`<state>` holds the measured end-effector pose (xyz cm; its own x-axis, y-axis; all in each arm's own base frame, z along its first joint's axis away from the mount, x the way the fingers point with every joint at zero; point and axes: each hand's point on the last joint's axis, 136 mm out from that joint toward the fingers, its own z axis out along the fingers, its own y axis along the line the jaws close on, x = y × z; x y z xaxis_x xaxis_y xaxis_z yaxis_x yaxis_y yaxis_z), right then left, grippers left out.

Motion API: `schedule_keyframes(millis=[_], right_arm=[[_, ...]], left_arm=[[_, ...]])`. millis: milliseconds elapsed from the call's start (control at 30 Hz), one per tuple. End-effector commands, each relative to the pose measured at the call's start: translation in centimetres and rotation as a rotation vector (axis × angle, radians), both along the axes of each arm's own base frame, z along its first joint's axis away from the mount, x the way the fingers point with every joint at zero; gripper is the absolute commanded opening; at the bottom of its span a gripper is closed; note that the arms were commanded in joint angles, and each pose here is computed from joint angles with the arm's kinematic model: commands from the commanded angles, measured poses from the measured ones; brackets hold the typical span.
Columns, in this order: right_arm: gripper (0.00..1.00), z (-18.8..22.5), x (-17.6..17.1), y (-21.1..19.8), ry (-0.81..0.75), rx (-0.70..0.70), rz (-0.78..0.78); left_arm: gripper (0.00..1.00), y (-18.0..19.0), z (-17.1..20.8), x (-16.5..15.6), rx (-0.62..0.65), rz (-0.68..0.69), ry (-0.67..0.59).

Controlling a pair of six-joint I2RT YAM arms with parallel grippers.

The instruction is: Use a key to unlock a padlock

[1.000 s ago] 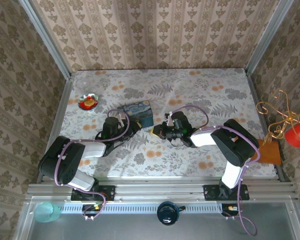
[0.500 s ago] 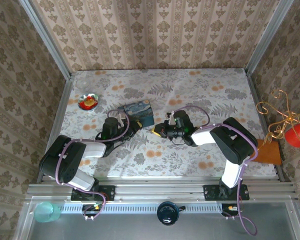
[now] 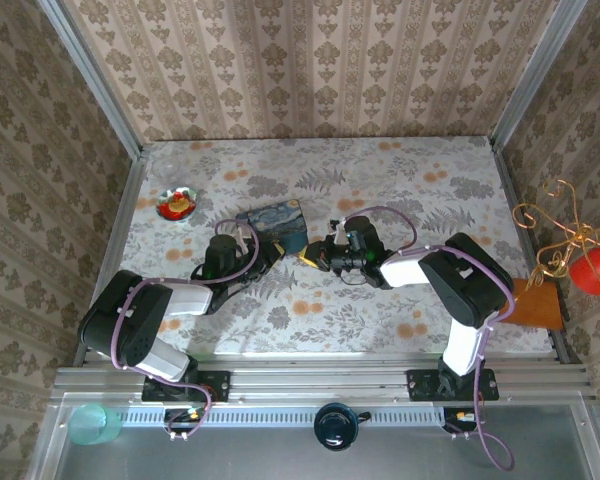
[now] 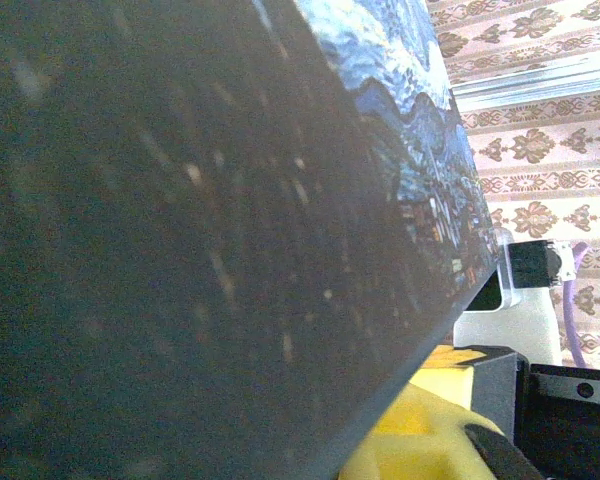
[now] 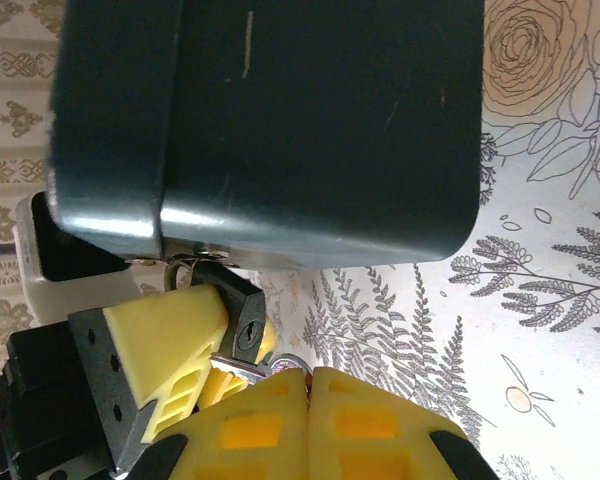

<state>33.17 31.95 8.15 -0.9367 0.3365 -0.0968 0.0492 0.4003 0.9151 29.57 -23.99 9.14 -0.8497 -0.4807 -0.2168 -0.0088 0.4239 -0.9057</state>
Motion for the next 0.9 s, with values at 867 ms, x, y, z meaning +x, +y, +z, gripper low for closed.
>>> schedule_keyframes(millis=[867], right_arm=[[0.00, -1.46, 0.57, -0.20, 0.051, 0.013, -0.056]], left_arm=[[0.02, -1.68, 2.34, -0.25, -0.066, -0.044, -0.056]])
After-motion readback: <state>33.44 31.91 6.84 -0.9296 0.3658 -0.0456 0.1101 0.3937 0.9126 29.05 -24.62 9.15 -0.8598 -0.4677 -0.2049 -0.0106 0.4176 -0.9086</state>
